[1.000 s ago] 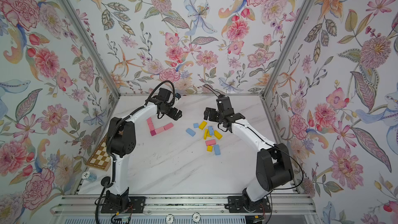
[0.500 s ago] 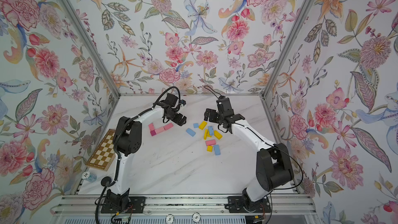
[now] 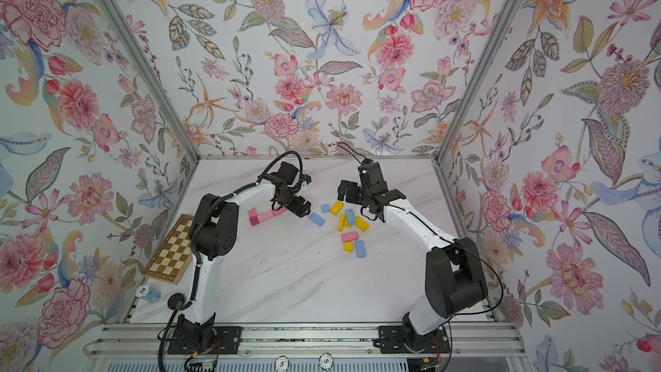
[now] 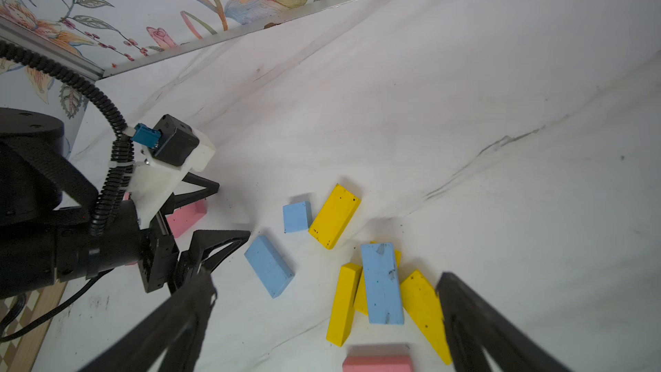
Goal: Assemble the letter v with building blocks
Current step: Adjust the building block at the center of the board.
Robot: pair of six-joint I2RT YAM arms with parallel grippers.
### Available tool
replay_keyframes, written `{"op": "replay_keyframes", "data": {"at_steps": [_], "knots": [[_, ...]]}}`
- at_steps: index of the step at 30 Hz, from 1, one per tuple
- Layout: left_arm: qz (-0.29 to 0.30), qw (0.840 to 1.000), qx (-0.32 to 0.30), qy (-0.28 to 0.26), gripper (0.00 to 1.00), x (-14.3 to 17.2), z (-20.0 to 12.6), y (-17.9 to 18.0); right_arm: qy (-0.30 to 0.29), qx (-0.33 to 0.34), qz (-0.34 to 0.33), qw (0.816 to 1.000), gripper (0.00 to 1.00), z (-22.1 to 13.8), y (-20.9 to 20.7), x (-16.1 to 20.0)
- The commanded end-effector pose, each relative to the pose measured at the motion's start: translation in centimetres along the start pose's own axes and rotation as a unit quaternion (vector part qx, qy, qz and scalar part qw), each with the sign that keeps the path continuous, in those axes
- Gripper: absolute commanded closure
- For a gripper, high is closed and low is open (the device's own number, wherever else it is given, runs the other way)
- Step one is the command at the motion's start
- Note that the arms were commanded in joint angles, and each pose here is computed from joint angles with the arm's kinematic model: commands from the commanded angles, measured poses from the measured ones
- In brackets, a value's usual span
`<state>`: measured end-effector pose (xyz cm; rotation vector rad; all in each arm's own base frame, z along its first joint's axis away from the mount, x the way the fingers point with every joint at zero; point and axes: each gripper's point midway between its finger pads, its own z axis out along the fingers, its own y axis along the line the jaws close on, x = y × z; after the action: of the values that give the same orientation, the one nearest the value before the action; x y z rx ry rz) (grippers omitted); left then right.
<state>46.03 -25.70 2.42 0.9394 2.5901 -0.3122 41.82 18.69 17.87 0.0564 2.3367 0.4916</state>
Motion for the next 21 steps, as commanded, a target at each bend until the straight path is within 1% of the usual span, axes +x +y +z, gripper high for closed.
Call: {"op": "replay_keyframes", "data": {"at_steps": [1, 5, 10, 21], "knots": [[0.000, 0.999, 0.003, 0.046, 0.06, 2.8, 0.6, -0.5, 0.004, 0.002, 0.003, 1.000, 0.01, 0.2, 0.0, 0.6], [0.009, 0.998, -0.008, 0.063, 0.06, 3.9, 0.6, -0.2, 0.003, 0.001, 0.002, 1.000, 0.01, 0.3, 0.2, 0.6], [0.015, 0.997, -0.009, 0.069, 0.07, 4.4, 0.3, -0.3, 0.004, -0.001, 0.000, 1.000, 0.01, 0.4, 0.5, 0.5], [0.030, 0.997, -0.005, 0.068, 0.07, 4.2, -0.2, -1.2, 0.003, -0.001, -0.001, 1.000, 0.01, 0.4, 0.6, 0.7]]}}
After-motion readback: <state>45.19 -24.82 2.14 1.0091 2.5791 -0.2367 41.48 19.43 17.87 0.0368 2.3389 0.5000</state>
